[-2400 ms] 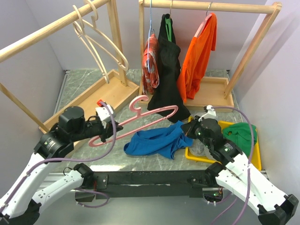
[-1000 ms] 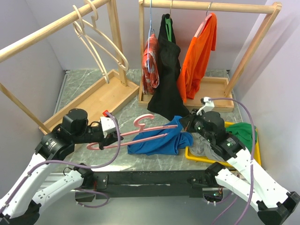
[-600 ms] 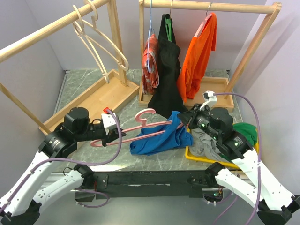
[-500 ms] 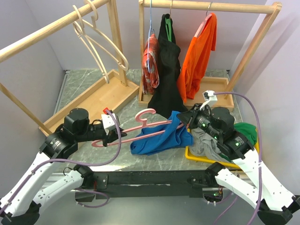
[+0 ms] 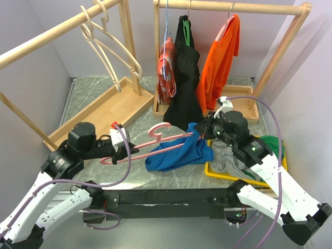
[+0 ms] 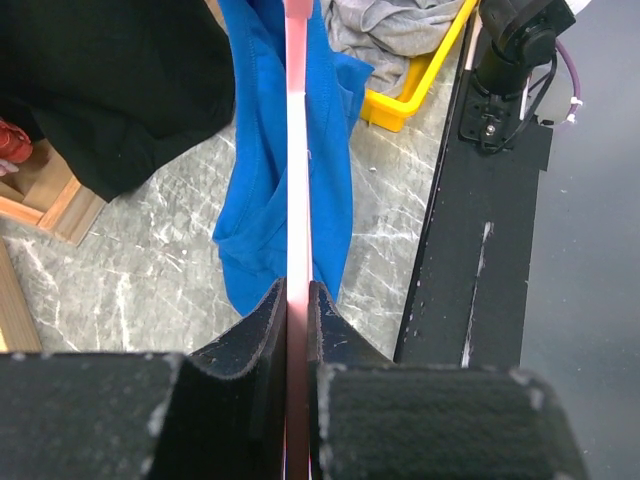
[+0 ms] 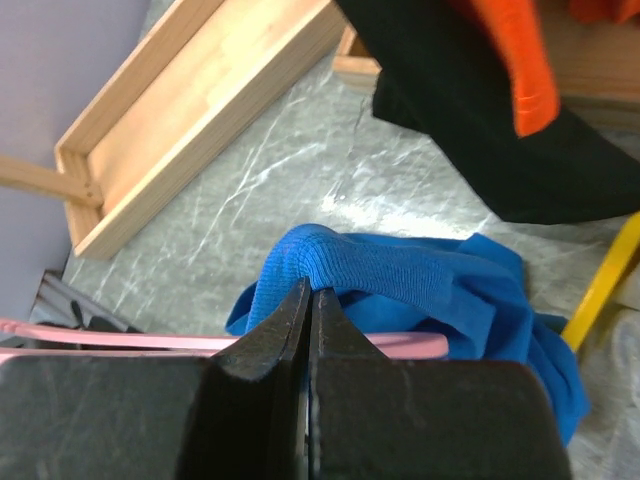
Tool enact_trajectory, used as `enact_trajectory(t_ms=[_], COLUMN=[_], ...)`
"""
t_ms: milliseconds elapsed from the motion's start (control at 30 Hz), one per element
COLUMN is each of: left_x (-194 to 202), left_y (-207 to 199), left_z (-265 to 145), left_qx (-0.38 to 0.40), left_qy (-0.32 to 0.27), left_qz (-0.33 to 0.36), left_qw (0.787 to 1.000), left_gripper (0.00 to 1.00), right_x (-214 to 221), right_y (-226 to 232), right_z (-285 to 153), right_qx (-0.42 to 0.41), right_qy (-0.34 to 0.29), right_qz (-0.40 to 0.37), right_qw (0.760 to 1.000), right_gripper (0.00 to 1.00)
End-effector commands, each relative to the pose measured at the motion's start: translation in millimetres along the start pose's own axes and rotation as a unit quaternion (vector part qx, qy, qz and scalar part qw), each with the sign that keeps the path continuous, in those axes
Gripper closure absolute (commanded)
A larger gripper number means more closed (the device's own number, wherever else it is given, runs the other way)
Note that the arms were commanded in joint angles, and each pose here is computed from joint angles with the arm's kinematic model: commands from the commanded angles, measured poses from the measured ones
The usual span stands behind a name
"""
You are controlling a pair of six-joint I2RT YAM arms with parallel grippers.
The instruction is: Place the tank top on the hanger
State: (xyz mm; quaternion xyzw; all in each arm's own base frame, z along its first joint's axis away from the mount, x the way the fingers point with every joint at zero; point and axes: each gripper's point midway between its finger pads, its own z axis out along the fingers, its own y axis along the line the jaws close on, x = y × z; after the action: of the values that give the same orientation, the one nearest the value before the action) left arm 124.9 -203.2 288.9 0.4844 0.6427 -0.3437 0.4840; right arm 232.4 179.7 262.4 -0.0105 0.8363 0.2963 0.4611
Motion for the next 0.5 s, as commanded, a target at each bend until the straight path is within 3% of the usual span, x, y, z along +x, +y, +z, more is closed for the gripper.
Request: enact_trajectory(t_ms=[0, 467], left_x=[-19, -37], left_y=[-5, 12], left_z=[0, 28], left_qx=[0.012, 0.013], left_qy=[-0.045, -0.108], left_qz=[0.026, 0.017], left_qw=[0.999, 0.994], left_gripper=[0.99, 0.99], right_x=[-26, -23], right_y=[38, 89], right_z=[-11, -42], right_qx=[-0.076, -0.178], right_qy=[-0.023, -0.008], right_qz=[0.001, 0.028], right_qw=[0.997, 0.984], right_gripper=[1.00, 1.00])
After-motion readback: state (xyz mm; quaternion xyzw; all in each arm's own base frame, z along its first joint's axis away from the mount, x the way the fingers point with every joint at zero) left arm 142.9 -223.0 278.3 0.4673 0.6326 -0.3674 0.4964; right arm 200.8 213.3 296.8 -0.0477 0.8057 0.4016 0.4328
